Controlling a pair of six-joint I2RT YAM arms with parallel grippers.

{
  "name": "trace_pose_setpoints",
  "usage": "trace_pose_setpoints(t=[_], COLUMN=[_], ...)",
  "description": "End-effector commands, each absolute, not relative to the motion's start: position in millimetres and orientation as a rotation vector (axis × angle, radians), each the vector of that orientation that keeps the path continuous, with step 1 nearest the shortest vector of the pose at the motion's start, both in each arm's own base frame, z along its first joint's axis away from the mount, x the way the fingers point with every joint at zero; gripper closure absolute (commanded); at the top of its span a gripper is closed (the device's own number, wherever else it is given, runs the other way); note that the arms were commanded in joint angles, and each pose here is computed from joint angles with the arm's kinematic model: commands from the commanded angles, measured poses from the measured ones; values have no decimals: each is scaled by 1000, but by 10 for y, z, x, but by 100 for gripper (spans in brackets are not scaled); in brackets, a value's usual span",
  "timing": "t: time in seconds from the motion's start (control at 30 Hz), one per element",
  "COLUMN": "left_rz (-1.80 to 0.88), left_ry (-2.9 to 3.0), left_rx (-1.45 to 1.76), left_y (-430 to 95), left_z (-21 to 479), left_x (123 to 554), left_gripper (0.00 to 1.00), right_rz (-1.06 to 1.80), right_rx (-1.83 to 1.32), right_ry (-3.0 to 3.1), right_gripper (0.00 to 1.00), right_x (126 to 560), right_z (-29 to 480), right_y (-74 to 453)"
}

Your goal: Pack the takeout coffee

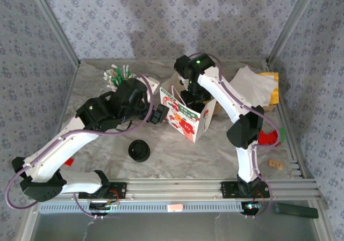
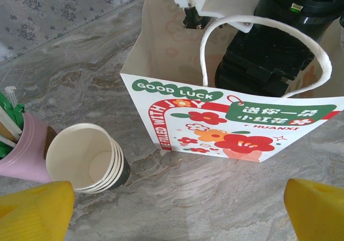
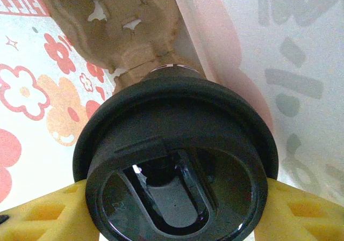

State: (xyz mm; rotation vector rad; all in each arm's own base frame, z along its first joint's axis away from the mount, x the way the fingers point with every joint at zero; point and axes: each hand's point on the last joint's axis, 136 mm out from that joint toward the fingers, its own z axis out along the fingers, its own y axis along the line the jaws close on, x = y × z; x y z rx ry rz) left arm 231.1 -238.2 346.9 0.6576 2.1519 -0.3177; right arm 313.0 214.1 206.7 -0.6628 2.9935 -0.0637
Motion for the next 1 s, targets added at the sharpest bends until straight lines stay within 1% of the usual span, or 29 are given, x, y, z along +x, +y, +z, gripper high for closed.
trace_pose_setpoints(t=[0.0, 0.97], left_rz=[-346, -350], left_ry=[2108, 2109], left_rx=[644, 644], left_y=[-2351, -2351], left_z=[3667, 3667], left_x=[2301, 2300], left_gripper=[0, 0], right_rz=[-219, -211], right_rx=[-717, -706], right_ry=[3151, 3147], right_gripper=[45, 45], right_x=[2780, 2775], right_z=[2079, 2112], right_y=[1827, 1804])
